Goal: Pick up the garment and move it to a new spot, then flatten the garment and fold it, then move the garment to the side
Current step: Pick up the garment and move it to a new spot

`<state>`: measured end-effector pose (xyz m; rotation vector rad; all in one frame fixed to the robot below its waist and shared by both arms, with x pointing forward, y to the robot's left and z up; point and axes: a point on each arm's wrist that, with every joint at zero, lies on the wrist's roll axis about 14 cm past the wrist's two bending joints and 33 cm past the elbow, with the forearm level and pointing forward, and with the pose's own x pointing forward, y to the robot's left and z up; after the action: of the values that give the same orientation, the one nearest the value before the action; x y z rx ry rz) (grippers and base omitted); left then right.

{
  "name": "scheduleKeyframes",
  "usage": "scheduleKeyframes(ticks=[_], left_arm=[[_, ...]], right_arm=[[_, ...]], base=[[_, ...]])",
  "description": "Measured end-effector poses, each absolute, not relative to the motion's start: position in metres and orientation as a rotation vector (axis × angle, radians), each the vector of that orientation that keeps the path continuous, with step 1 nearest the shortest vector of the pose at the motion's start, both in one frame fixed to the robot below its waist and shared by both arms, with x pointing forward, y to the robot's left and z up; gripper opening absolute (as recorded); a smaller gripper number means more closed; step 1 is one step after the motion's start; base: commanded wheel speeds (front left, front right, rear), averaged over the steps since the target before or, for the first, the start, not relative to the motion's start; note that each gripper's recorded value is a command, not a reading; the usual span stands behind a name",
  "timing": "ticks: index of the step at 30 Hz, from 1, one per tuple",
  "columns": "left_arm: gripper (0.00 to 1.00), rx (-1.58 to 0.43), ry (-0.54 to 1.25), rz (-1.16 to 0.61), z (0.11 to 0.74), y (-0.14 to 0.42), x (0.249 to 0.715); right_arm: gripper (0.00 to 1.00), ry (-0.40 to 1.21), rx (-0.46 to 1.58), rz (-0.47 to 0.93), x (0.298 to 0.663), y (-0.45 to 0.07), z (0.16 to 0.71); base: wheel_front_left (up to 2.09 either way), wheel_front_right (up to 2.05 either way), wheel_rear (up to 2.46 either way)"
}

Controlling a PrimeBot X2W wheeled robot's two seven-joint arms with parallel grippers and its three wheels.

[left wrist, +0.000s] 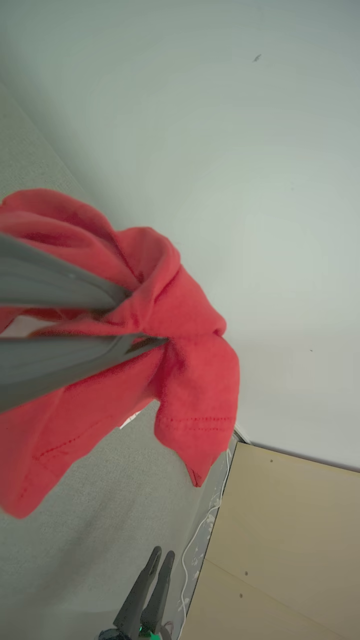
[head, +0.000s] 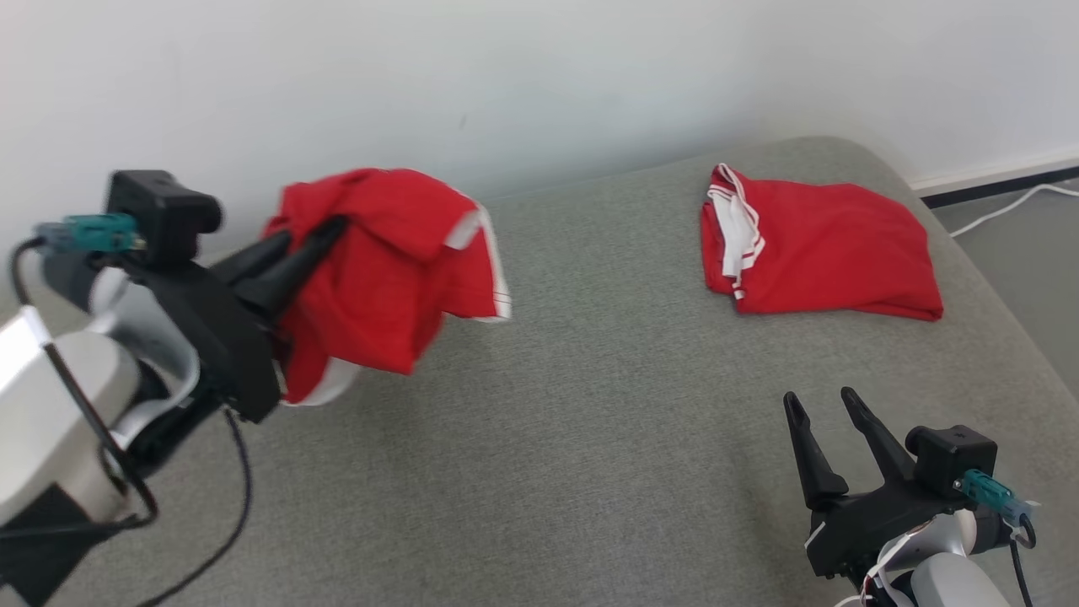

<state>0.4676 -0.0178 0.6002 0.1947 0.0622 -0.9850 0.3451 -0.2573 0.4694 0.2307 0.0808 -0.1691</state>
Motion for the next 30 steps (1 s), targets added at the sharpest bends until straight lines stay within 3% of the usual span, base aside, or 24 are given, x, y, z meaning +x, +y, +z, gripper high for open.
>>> scheduleKeyframes(ticks=[11,27,28,29,30], left_arm=[[0.00,0.101,0.062,-1.162,0.576,-0.079,0.415],[0.00,-0.068,0.313,-1.129,0.470,-0.097,0.351],[0.18,-0.070,0.309,-1.124,0.469,-0.097,0.351],[1.00,-0.071,0.306,-1.120,0.469,-0.098,0.351],[1.00,-0.069,0.305,-1.121,0.468,-0.099,0.349]], right_arm=[[1.00,0.074,0.242,-0.198,0.337,-0.264,0.469],[1.00,0.088,0.249,-0.105,0.358,-0.235,0.466],[1.00,0.088,0.249,-0.105,0.358,-0.235,0.467],[1.00,0.086,0.249,-0.104,0.358,-0.235,0.467],[1.00,0.085,0.249,-0.103,0.358,-0.235,0.468]], base=[[0.00,0.00,0.00],[0.00,0.00,0.00],[0.00,0.00,0.00],[0.00,0.00,0.00],[0.00,0.00,0.00]])
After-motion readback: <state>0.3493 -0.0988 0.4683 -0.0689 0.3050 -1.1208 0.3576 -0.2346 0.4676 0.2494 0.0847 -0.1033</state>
